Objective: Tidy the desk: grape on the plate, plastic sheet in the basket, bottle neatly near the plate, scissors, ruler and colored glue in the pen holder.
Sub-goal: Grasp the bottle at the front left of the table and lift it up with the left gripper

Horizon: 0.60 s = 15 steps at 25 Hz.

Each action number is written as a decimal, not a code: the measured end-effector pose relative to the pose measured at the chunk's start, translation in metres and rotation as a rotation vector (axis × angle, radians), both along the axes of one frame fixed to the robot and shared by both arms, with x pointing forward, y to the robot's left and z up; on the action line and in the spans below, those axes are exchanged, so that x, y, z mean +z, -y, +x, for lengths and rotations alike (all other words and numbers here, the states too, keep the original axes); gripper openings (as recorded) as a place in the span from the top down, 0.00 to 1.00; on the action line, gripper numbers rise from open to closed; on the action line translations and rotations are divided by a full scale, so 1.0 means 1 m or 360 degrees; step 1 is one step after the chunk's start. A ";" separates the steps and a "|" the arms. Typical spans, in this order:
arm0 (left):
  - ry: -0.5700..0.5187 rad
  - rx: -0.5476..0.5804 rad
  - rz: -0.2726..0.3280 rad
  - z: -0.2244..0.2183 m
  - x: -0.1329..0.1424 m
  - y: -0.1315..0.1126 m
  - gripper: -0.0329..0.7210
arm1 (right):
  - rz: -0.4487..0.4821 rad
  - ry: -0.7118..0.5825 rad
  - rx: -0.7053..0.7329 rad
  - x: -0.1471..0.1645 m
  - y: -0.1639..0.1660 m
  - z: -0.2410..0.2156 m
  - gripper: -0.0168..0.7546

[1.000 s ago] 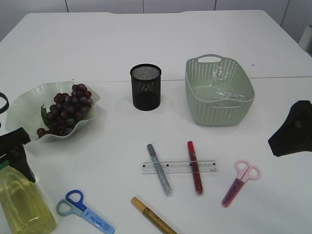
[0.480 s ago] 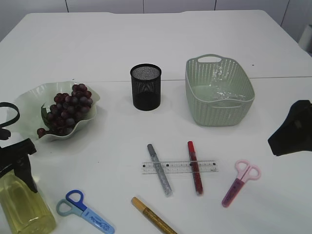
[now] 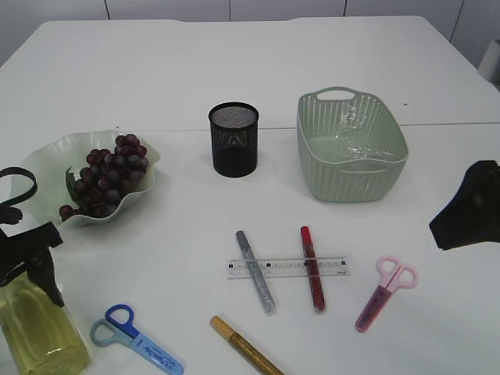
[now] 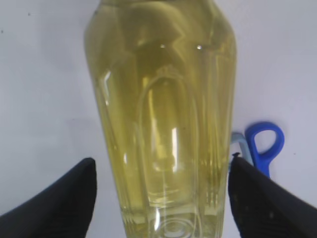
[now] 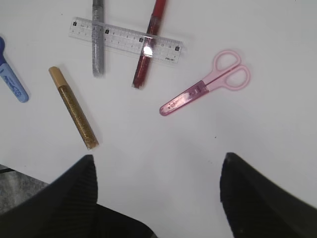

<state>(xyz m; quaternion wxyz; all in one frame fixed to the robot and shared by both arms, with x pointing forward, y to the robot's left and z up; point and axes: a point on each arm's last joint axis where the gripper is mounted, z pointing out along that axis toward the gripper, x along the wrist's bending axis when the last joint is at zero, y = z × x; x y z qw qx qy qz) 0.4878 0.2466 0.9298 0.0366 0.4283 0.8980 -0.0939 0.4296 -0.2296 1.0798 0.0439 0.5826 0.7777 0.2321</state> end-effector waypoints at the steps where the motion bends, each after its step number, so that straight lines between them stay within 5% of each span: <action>1: 0.0001 0.0001 0.0000 0.000 0.000 0.000 0.15 | 0.0000 0.0000 0.0000 0.000 0.000 0.000 0.25; 15: -0.0050 0.0022 0.0004 0.004 -0.015 0.001 0.12 | 0.0000 0.0004 0.0002 0.000 0.000 0.000 0.25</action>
